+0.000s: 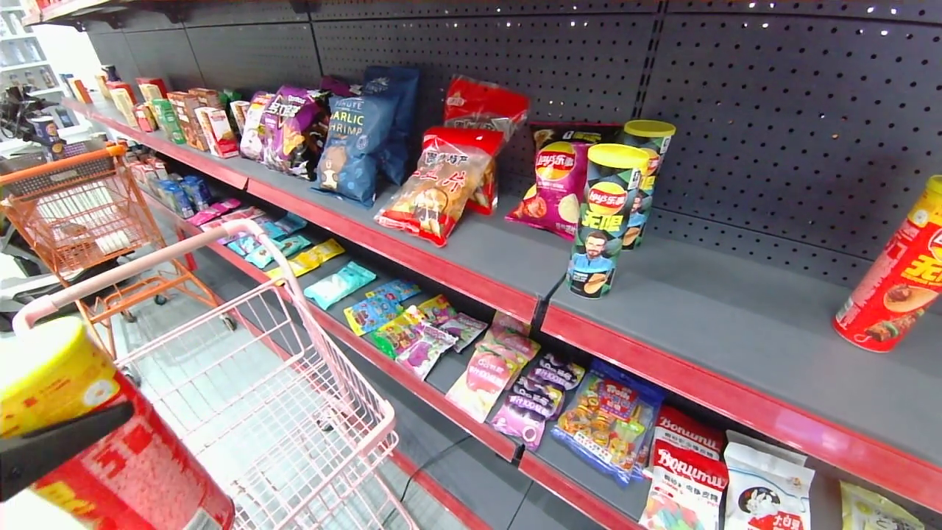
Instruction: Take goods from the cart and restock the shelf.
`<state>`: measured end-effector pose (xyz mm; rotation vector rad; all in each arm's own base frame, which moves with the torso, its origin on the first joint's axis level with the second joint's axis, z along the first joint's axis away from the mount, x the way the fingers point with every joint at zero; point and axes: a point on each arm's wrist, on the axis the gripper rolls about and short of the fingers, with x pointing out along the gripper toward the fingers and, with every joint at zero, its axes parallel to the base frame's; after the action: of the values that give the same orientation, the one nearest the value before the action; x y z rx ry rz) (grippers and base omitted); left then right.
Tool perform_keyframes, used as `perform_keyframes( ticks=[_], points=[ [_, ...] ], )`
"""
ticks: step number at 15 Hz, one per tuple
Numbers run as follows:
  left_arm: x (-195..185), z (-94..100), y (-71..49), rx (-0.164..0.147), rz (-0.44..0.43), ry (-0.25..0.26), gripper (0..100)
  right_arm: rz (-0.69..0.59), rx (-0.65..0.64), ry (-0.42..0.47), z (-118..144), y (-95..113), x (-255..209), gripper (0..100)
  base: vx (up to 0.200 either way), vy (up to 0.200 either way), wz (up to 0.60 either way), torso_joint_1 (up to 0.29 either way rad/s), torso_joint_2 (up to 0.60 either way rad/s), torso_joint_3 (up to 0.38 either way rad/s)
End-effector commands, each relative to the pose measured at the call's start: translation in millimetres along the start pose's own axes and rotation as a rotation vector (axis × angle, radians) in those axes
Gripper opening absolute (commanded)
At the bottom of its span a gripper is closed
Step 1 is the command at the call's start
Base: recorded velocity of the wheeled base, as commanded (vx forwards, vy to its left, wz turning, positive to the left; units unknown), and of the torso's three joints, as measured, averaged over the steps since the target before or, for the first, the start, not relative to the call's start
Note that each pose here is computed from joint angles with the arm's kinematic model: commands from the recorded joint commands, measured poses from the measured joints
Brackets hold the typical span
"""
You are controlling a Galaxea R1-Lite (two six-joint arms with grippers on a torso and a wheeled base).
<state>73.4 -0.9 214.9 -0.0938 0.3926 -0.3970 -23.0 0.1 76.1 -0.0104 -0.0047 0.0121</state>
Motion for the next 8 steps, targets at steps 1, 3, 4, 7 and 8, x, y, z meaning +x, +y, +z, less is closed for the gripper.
perform_keyframes(
  ticks=[1, 3, 4, 7, 8],
  points=[
    [-39, -21.7, -25.4, 0.074, -0.040, -0.100, 0, 0.000, 0.000, 0.002, 0, 0, 0, 100, 0.000, 0.000, 0.00, 0.000, 0.00, 0.000],
    [-45, -33.2, -29.7, 0.093, -0.043, -0.124, 0, 0.000, 0.000, 0.002, 0, 0, 0, 100, 0.000, 0.000, 0.00, 0.000, 0.00, 0.000],
    [-48, -36.9, -31.0, 0.099, -0.041, -0.135, 0, 0.000, 0.000, 0.002, 0, 0, 0, 100, 0.000, 0.000, 0.00, 0.036, -0.07, -0.056],
    [-52, -43.8, -33.6, 0.131, -0.039, -0.157, 0, 0.000, 0.000, 0.002, 0, 0, 0, 100, 0.000, 0.000, 0.00, 0.157, -0.34, -0.198],
    [-52, -43.0, -33.7, 0.132, -0.037, -0.158, 0, 0.000, 0.001, 0.002, 0, 0, 0, 100, 0.000, 0.000, 0.00, 0.173, -0.38, -0.212]
  ],
)
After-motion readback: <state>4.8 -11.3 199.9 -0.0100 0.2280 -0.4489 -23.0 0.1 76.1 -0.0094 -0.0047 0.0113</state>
